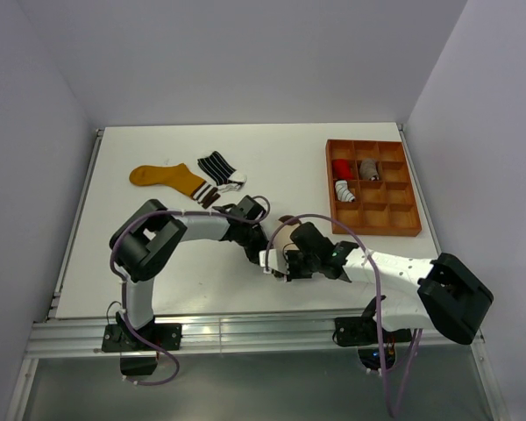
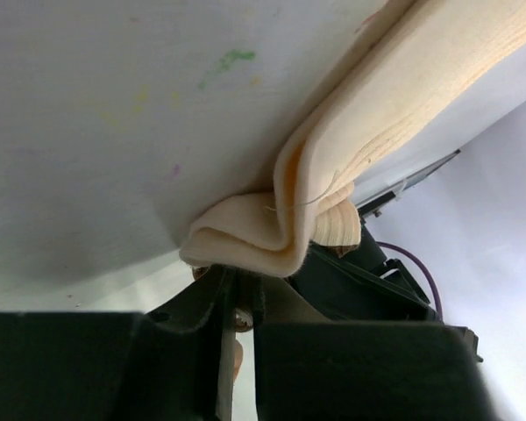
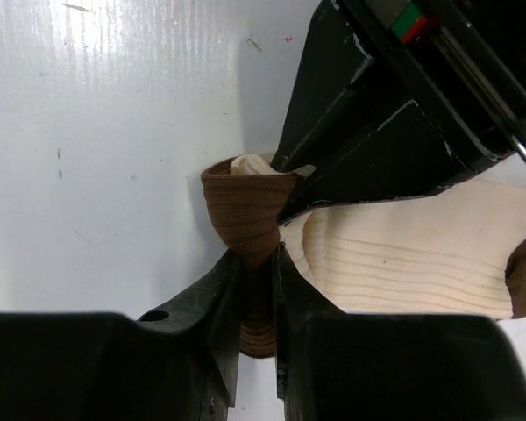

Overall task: Roll the socks
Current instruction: Roll the sock at the center of the board.

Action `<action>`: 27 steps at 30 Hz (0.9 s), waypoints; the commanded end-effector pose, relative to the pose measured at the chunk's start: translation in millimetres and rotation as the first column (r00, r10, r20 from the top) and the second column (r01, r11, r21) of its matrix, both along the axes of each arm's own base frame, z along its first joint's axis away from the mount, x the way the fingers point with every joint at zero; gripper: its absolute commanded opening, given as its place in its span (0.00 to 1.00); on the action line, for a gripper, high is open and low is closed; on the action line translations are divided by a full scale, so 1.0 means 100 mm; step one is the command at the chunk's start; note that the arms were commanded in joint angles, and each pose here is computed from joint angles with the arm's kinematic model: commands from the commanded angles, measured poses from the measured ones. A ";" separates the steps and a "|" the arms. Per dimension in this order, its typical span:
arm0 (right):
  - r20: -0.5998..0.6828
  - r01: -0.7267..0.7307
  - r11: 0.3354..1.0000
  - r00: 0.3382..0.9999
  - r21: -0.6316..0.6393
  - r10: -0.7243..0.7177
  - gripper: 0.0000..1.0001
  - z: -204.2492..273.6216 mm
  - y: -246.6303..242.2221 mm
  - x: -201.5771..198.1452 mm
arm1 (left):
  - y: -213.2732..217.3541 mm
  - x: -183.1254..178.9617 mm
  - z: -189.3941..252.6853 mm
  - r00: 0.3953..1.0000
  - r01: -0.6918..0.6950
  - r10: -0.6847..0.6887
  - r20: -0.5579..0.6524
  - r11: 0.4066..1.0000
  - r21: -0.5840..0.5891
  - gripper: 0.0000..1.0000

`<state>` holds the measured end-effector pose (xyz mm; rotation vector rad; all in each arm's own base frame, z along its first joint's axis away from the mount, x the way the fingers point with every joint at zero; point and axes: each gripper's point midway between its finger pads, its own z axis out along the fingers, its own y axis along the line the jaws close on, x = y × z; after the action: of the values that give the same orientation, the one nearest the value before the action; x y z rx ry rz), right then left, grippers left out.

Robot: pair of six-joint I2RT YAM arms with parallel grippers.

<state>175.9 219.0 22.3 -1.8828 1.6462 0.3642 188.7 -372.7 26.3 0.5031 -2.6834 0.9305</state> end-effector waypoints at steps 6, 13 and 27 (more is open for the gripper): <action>-0.083 0.016 1.000 0.996 0.005 -0.015 0.13 -0.03 -0.12 -0.06 | -0.14 0.17 0.31 0.990 -0.044 0.063 0.127 0.988 -0.147 0.25; -0.088 0.026 1.000 0.996 0.011 -0.025 0.12 -0.01 -0.14 -0.03 | -0.09 0.43 0.64 0.950 -0.046 0.102 0.295 0.980 -0.191 0.36; -0.100 0.023 1.000 0.995 0.001 -0.022 0.12 -0.02 -0.13 -0.02 | -0.14 0.88 0.43 0.878 0.195 -0.114 0.465 0.972 -0.129 0.51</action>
<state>179.0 211.9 24.1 -1.8399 1.6859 0.4414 275.1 -378.7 74.0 0.2541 -2.9423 1.3283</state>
